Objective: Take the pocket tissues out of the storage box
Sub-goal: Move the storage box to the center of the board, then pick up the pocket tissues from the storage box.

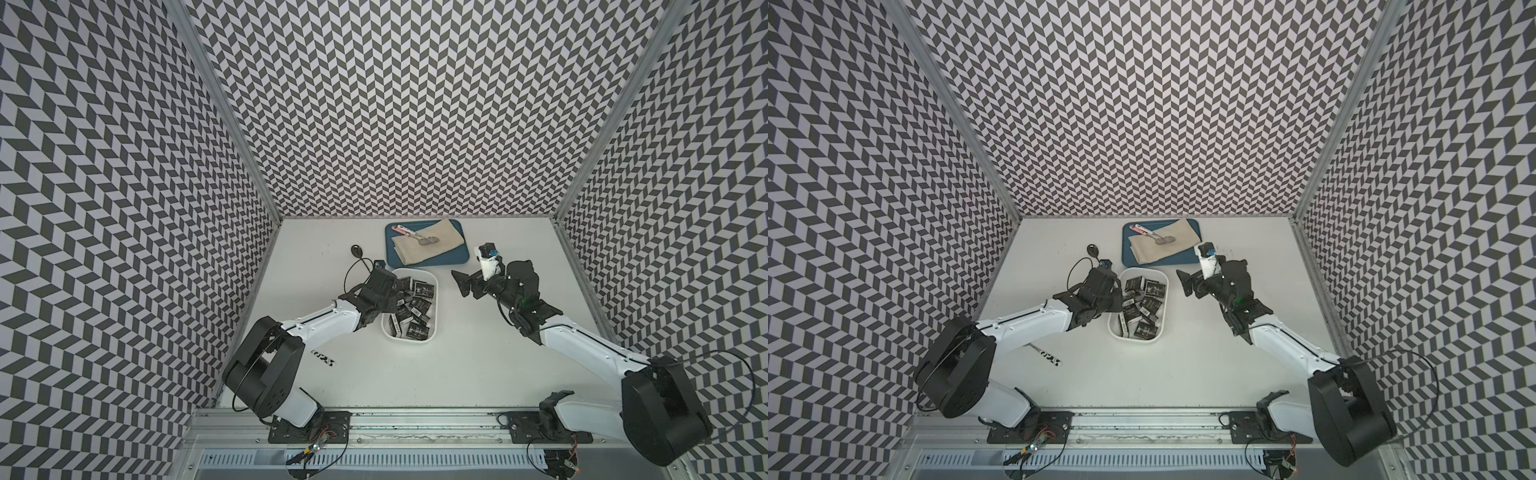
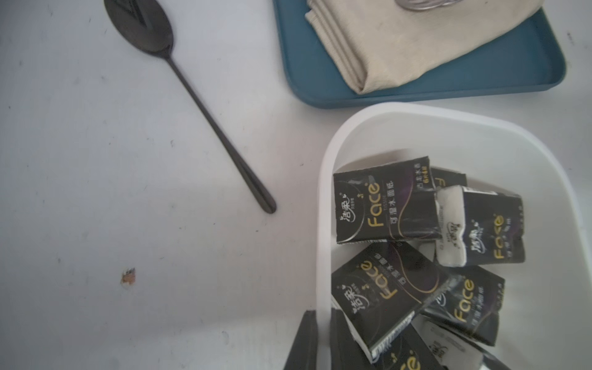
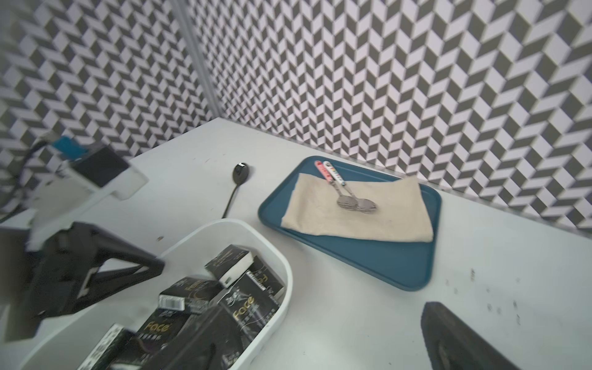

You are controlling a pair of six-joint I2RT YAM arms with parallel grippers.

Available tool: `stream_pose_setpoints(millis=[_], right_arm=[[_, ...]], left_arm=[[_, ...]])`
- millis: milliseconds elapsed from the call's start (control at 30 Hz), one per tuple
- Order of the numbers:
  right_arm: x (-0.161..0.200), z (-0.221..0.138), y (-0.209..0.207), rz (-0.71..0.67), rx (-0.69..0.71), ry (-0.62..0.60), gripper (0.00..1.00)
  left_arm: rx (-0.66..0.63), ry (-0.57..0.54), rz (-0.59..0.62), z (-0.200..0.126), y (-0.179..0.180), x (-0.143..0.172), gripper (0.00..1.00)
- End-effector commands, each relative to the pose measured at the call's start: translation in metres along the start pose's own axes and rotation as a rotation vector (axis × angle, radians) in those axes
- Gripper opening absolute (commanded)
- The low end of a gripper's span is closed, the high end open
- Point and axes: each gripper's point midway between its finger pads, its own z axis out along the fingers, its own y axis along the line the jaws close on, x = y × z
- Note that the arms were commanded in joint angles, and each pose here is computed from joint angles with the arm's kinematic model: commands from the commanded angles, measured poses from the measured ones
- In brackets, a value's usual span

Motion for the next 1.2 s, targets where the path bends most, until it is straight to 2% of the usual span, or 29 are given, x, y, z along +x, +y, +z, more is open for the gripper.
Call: stream_pose_setpoints(millis=[0, 67, 267, 333, 467, 567, 667, 767, 967, 1167], right_arm=[[-0.005, 0.005, 0.048, -0.138, -0.166, 0.021, 0.97], [0.003, 0.01, 0.063, -0.181, -0.19, 0.068, 0.95], [0.023, 0.027, 0.083, -0.237, -0.181, 0.208, 0.87], [0.028, 0.031, 0.09, -0.247, -0.183, 0.24, 0.84], [0.042, 0.041, 0.106, -0.288, -0.183, 0.335, 0.76], [0.053, 0.049, 0.116, -0.329, -0.164, 0.417, 0.71], [0.067, 0.056, 0.124, -0.347, -0.16, 0.521, 0.6], [0.075, 0.06, 0.126, -0.371, -0.134, 0.571, 0.59], [0.087, 0.059, 0.124, -0.375, -0.128, 0.62, 0.59], [0.097, 0.063, 0.124, -0.381, -0.132, 0.647, 0.58]], left_arm=[[0.045, -0.061, -0.063, -0.004, -0.007, -0.016, 0.07], [0.051, -0.056, -0.079, -0.002, -0.006, -0.014, 0.09], [0.066, -0.122, -0.13, -0.019, 0.001, -0.026, 0.39], [0.048, -0.158, -0.156, -0.03, 0.009, -0.034, 0.5], [-0.044, -0.227, -0.243, -0.05, 0.039, -0.05, 0.61], [-0.116, -0.218, -0.311, -0.052, 0.06, -0.056, 0.65], [-0.171, -0.196, -0.35, -0.048, 0.07, -0.055, 0.67], [-0.18, -0.182, -0.392, -0.045, 0.073, -0.052, 0.68], [-0.161, -0.236, -0.464, -0.055, 0.086, -0.052, 0.68], [-0.147, -0.264, -0.479, -0.065, 0.089, -0.059, 0.68]])
